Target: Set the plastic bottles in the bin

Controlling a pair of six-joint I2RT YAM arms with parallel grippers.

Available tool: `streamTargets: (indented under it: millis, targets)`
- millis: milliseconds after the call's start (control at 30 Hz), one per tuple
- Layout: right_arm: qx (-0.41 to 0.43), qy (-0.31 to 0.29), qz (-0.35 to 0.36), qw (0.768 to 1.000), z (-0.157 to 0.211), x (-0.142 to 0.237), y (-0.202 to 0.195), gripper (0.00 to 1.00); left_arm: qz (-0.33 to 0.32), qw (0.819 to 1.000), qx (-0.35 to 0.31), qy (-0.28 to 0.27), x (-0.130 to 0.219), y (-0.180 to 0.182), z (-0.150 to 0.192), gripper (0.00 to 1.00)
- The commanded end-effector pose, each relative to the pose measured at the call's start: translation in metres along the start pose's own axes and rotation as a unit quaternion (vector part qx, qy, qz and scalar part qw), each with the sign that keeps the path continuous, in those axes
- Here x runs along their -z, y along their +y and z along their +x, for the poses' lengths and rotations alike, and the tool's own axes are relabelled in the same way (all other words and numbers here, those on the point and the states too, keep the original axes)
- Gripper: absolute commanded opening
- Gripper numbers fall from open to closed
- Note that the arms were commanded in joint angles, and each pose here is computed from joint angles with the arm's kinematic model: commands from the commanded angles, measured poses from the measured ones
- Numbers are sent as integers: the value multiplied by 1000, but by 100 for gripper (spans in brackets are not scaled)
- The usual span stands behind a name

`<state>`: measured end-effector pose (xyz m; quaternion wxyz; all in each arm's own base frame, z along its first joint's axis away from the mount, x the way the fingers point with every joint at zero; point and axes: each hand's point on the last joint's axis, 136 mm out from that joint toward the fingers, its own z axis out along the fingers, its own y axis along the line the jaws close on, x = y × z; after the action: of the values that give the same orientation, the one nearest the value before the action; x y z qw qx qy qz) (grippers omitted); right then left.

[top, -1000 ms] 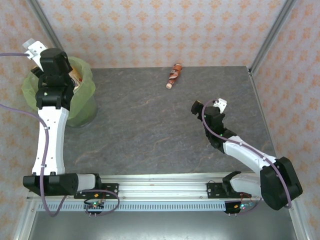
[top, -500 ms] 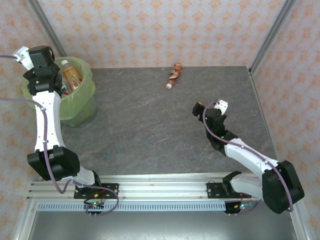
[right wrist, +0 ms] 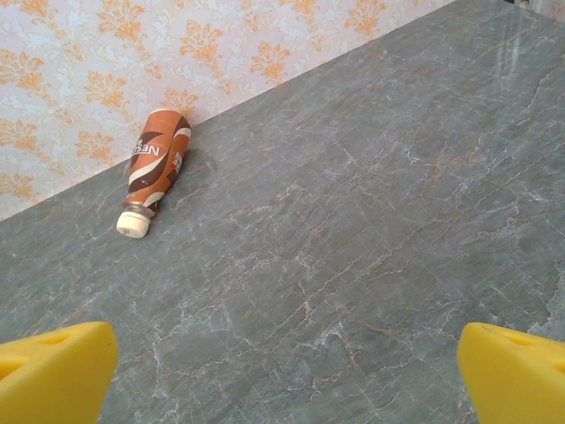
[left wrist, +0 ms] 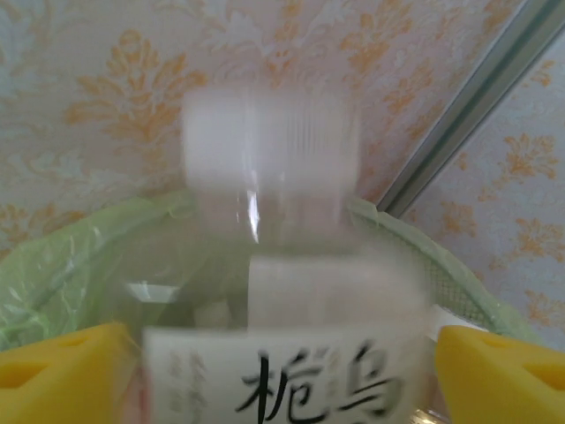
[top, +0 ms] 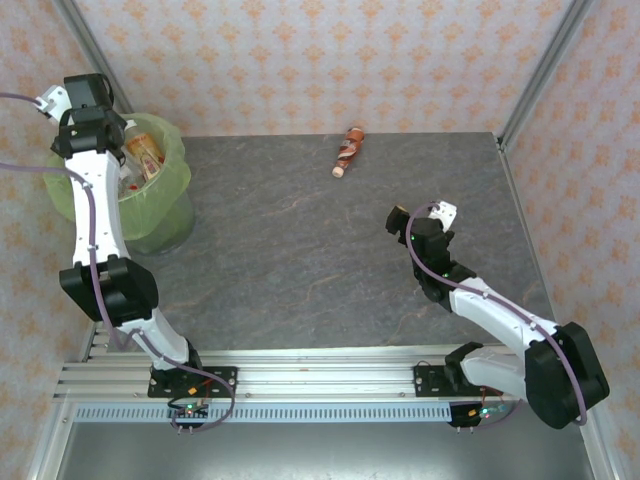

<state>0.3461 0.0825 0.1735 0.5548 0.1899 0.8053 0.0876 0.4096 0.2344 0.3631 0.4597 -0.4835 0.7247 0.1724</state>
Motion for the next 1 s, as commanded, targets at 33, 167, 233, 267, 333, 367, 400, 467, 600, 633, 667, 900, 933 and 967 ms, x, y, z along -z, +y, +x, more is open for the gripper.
streamTargets:
  millis: [33,167,233,267,333,367,400,467,600,633,667,900,933,967]
  targets:
    - [11,-2,16,1000,-1,2,-9,99,3,999,25,29,11,4,2,100]
    - [4,2,2,1000,0,2,-3,99,50,997,40,41,16,-11,5,100]
    - [1,8,-23,1000,0,0,8,99,81,994,47,53,22,-20,7,100]
    - [3,13,-31,999,0,-1,13,99,100,992,50,59,27,-25,7,100]
    - [11,29,-40,999,2,-6,21,99,138,987,57,66,36,-36,9,100]
    - [16,36,-45,998,2,-9,27,99,160,983,58,66,44,-42,8,100]
    - [23,47,-48,998,5,-13,31,99,178,980,58,67,50,-47,9,100]
    - [32,68,-67,995,8,-20,46,99,217,972,55,73,67,-57,9,100]
    - [33,101,-99,989,12,-35,74,99,290,950,69,95,93,-71,16,100]
    - [27,105,-96,989,13,-41,77,99,314,941,76,104,101,-75,20,100]
    - [22,107,-92,990,13,-46,79,99,340,930,85,113,110,-80,23,100]
    - [17,139,-89,986,21,-87,108,99,441,888,39,125,193,-110,84,100]
    - [17,143,-82,986,23,-95,111,100,447,885,29,129,203,-113,95,100]
    - [18,146,-76,986,24,-103,114,100,451,882,23,136,208,-115,105,100]
